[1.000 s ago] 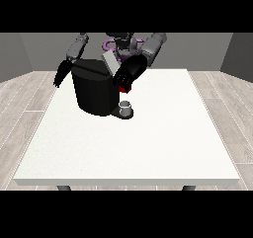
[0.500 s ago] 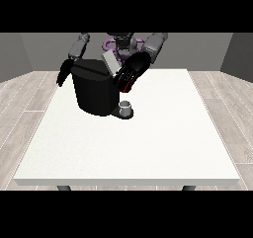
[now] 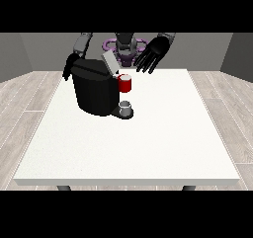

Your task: Insert the coffee pod into the coffee machine and close the lid

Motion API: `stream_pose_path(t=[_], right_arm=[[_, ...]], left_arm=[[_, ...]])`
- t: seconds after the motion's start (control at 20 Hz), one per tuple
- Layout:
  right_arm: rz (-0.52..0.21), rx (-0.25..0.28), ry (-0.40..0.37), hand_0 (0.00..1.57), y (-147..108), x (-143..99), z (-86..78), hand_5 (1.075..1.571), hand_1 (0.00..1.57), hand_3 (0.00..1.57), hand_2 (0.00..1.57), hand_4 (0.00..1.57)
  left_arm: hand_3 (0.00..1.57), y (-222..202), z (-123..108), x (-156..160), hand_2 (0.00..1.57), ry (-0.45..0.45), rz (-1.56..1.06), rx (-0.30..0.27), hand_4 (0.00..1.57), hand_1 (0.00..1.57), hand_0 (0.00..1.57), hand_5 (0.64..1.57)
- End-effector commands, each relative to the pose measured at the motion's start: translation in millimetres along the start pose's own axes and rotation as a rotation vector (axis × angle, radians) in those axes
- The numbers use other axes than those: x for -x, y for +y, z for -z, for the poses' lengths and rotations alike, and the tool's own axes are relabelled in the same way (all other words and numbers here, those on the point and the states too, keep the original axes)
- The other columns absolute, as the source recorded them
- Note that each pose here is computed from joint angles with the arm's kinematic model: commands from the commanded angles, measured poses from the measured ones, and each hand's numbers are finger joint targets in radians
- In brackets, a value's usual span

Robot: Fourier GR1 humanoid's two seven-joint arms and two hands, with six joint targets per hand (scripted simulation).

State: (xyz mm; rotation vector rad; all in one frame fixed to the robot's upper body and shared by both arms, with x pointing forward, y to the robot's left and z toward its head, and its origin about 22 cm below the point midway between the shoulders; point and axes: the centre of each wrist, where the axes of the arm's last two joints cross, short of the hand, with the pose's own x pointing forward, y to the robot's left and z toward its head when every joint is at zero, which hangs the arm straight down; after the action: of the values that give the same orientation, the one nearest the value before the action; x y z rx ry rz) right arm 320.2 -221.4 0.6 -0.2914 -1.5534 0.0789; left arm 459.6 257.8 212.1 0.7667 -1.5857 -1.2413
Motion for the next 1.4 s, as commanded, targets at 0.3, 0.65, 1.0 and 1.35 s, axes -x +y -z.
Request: stream_pose_path(t=[0.3,0.65,1.0,1.35], right_arm=[[0.016,0.053,0.174,0.0,-23,58,-42.5,1.571,0.0,0.0,0.0,0.0],[0.093,-0.009,0.101,0.0,-22,30,-27.6,1.571,0.0,0.0,0.0,0.0],[0.01,-0.162,-0.002,0.0,-28,-9,-12.5,1.571,0.0,0.0,0.0,0.11],[0.04,-0.056,0.03,0.0,-71,-10,12.9,1.571,0.0,0.0,0.0,0.0]], left_arm=[[0.0,-158,-26,14,0.0,0.009,-0.826,-0.027,0.47,0.0,0.0,1.571],[0.0,-273,-87,11,0.0,0.127,-1.116,0.071,0.42,0.0,0.0,1.571],[0.0,-271,-102,23,0.0,0.202,-1.14,0.049,0.42,0.0,0.0,1.571],[0.0,-270,-108,7,0.0,0.148,-1.197,0.057,0.46,0.0,0.0,1.571]])
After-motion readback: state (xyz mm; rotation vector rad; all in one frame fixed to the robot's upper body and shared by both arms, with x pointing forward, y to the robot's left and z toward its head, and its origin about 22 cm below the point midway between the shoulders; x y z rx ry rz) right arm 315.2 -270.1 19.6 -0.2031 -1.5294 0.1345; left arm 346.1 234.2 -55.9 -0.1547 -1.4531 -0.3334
